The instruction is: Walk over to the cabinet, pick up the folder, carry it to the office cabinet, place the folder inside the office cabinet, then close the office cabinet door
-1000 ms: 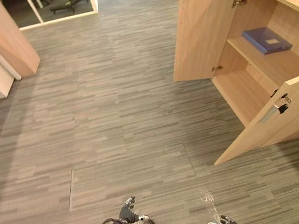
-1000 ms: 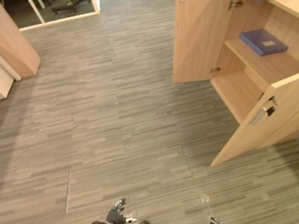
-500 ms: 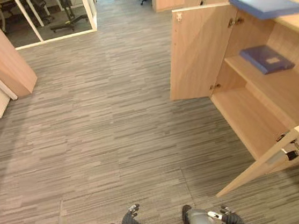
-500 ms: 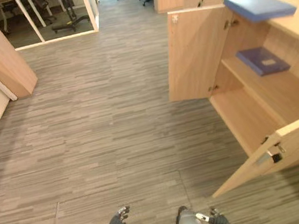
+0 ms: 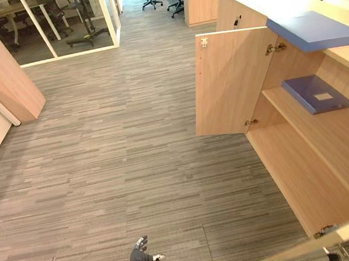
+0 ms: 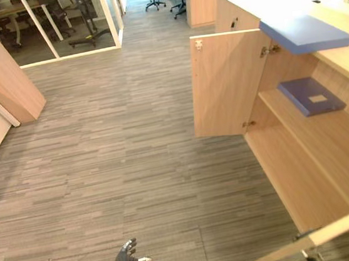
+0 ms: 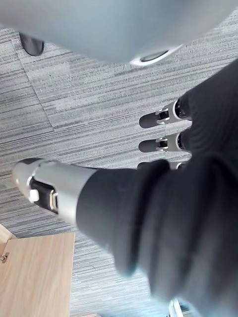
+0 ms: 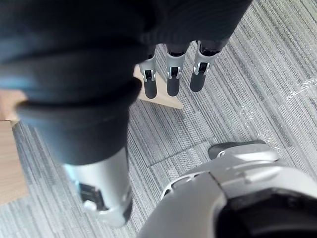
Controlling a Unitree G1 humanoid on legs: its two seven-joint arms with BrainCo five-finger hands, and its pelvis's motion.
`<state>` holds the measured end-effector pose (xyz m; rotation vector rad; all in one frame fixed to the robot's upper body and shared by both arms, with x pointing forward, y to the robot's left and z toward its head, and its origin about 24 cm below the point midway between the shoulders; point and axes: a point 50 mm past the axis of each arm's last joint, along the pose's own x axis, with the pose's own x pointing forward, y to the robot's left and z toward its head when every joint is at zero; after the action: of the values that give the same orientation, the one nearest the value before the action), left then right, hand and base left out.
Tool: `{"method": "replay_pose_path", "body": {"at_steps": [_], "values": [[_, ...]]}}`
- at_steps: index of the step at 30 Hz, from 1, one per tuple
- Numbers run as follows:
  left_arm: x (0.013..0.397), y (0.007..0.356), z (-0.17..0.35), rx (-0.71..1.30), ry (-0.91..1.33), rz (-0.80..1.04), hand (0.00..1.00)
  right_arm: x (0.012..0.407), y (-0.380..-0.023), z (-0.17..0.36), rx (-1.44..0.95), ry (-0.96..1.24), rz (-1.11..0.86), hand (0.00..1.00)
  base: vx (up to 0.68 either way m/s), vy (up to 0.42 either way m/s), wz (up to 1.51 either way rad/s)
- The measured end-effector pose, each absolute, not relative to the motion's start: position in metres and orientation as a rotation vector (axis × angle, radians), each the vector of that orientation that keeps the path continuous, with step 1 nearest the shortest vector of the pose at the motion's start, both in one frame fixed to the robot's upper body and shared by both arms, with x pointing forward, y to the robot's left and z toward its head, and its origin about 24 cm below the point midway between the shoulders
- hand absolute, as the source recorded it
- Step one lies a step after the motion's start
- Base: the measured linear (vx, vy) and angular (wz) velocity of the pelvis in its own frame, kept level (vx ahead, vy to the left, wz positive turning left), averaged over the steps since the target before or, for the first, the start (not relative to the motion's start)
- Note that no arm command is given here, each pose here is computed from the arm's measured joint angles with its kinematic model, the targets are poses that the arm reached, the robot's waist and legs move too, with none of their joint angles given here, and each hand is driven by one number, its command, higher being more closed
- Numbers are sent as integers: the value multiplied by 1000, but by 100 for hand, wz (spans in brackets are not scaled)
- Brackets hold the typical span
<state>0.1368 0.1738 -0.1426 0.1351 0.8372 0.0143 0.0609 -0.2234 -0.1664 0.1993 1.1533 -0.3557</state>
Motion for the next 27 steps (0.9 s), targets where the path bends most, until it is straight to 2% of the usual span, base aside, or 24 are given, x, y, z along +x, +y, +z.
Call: {"method": "replay_pose_path", "body": {"at_steps": [5, 14, 18, 27], "values": [[142, 173, -140, 134, 807, 17, 0, 86, -222, -162, 205, 1089, -335, 0, 195, 157, -76], [138, 178, -144, 149, 847, 5, 0, 86, -210, -163, 264, 1058, -331, 0, 303, 199, -92], [123, 177, -149, 172, 888, -29, 0, 80, -214, -163, 284, 1058, -364, 0, 248, 186, -46], [116, 178, -153, 160, 927, -20, 0, 88, -216, -160, 280, 1021, -363, 0, 206, -107, -47]]}}
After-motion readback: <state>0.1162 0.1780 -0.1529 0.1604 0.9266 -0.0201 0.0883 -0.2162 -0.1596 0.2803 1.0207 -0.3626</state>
